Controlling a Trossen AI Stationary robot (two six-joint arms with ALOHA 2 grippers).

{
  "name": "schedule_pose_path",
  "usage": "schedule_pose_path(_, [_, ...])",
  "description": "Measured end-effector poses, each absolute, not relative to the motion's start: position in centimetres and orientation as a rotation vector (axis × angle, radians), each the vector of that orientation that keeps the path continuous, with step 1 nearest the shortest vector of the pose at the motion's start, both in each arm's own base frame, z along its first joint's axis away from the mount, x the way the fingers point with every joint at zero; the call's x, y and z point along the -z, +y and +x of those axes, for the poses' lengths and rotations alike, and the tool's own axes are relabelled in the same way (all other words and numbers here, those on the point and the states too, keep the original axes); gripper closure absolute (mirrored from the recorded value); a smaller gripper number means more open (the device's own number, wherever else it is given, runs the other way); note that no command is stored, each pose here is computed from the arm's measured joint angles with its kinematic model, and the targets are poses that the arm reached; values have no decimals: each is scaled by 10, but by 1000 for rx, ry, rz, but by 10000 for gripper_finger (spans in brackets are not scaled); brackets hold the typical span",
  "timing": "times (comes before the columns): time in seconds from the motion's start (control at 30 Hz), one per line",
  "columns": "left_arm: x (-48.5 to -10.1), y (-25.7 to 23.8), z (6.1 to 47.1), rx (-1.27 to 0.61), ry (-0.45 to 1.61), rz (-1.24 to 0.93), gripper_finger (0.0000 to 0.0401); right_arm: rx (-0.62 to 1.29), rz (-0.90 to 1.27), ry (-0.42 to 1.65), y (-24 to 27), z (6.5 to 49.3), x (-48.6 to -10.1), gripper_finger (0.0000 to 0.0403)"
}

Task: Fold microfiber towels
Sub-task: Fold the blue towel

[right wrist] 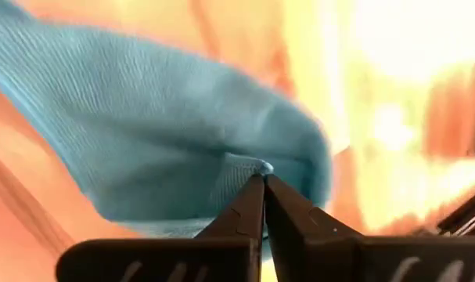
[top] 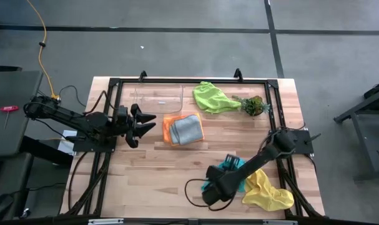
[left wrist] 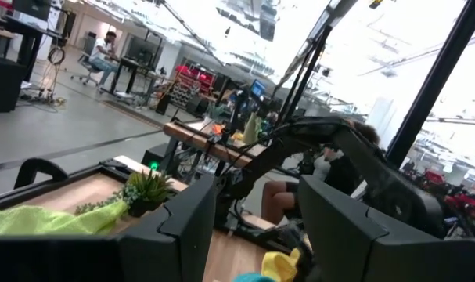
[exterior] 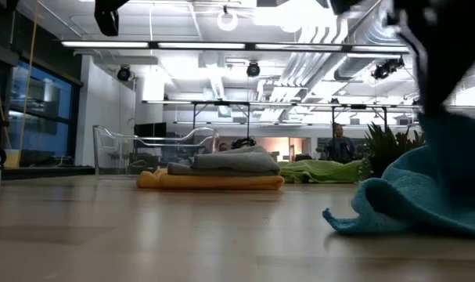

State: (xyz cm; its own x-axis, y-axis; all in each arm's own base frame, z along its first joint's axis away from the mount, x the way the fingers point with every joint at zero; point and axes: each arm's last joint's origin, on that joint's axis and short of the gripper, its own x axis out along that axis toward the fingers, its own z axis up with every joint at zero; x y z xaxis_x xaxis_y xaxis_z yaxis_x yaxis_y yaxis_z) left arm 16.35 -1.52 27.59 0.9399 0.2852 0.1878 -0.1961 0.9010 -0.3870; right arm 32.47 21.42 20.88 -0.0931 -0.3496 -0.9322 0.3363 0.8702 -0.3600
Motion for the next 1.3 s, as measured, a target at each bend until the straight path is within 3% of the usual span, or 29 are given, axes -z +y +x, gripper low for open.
schedule_pose_path(0.3, [-287, -15, 164, -260, -260, -318, 229, 514, 124, 1076, 164, 314, -299, 403])
schedule_pose_path(0.43, [-286, -14, 164, -292, -242, -283, 229, 397, 206, 853, 137, 324, -333, 403])
schedule_pose_path(0.67, [-279, -15, 165, -286, -172, -288, 229, -122, 273, 698, 111, 348, -366, 403])
schedule_pose_path(0.73, [-277, -16, 165, -275, -160, -304, 229, -164, 286, 706, 105, 349, -370, 403])
schedule_pose_path(1.3, [-270, -16, 168, -272, -104, -328, 229, 29, 304, 1236, 103, 299, -341, 403])
